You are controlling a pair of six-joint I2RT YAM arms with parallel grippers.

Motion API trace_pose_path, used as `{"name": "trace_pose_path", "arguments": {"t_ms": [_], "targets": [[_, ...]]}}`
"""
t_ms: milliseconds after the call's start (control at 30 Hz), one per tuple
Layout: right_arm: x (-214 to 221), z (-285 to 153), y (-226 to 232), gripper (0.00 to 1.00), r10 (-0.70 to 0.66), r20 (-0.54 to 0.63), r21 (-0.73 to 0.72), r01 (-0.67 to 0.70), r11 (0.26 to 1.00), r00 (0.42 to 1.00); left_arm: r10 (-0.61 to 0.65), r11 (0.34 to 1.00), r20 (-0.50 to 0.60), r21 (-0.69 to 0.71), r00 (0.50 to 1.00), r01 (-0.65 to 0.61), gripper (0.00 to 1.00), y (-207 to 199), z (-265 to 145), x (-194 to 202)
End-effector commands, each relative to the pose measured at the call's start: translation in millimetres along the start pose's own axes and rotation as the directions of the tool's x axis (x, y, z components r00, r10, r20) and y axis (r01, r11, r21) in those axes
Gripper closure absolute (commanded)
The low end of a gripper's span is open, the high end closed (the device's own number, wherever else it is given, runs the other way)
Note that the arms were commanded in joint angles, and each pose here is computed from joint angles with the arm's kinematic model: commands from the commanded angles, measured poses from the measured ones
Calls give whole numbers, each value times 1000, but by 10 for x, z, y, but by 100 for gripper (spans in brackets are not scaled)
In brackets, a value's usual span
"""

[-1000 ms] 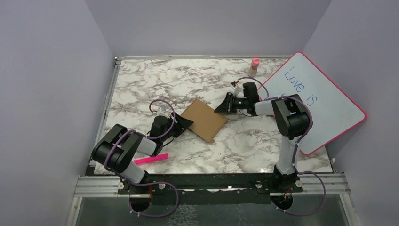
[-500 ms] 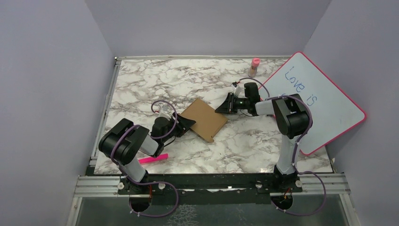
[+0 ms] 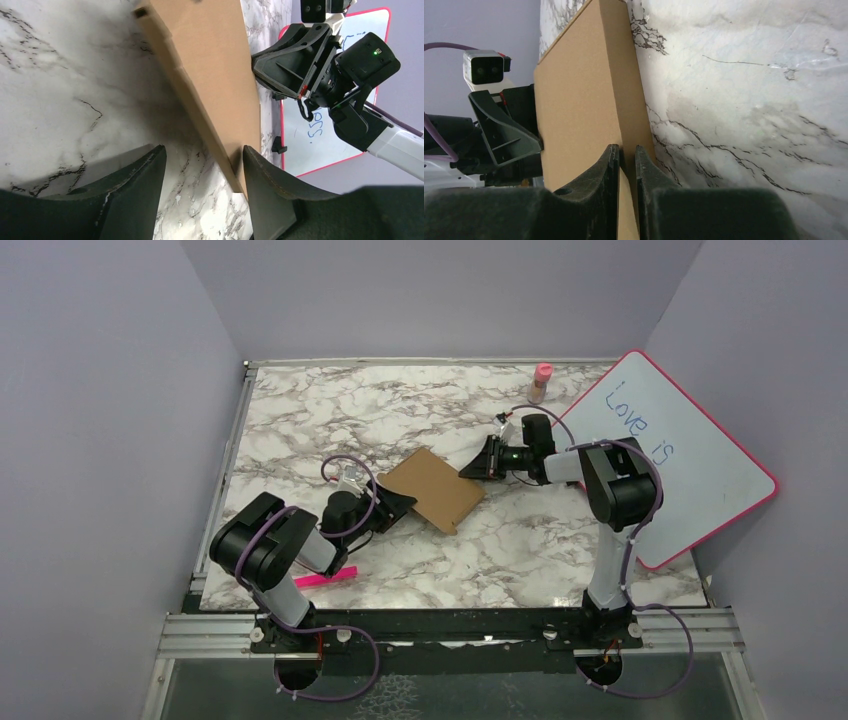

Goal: Fold the paper box

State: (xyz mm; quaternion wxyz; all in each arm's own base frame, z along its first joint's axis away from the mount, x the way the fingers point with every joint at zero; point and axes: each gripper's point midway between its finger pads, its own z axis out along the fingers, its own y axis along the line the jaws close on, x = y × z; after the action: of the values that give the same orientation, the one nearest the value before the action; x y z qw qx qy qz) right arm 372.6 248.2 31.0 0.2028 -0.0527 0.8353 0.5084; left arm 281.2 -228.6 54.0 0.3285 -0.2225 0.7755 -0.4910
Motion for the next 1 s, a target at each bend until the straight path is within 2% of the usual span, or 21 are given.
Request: {"name": "trace_pose_path", "arguments": {"t_ms": [0,267,600,967], "targets": [[576,-108,-830,85,185,-67,272,-160,949,980,3,1000,20,30,1000,-3,40,-73,-14,-29],[604,-88,-854,85,192,-78,267,-165,950,978,11,997,30,82,999,-14,39,-258,89,-108],[573,-82,-793,85,181,-85,241,-157,958,980,17,984,58,177,998,-27,48,-591,183,-246],[540,28,-447,83,98,-130,170,-75,983,987,18,972,60,231,998,-31,56,-813,196,-281]]}}
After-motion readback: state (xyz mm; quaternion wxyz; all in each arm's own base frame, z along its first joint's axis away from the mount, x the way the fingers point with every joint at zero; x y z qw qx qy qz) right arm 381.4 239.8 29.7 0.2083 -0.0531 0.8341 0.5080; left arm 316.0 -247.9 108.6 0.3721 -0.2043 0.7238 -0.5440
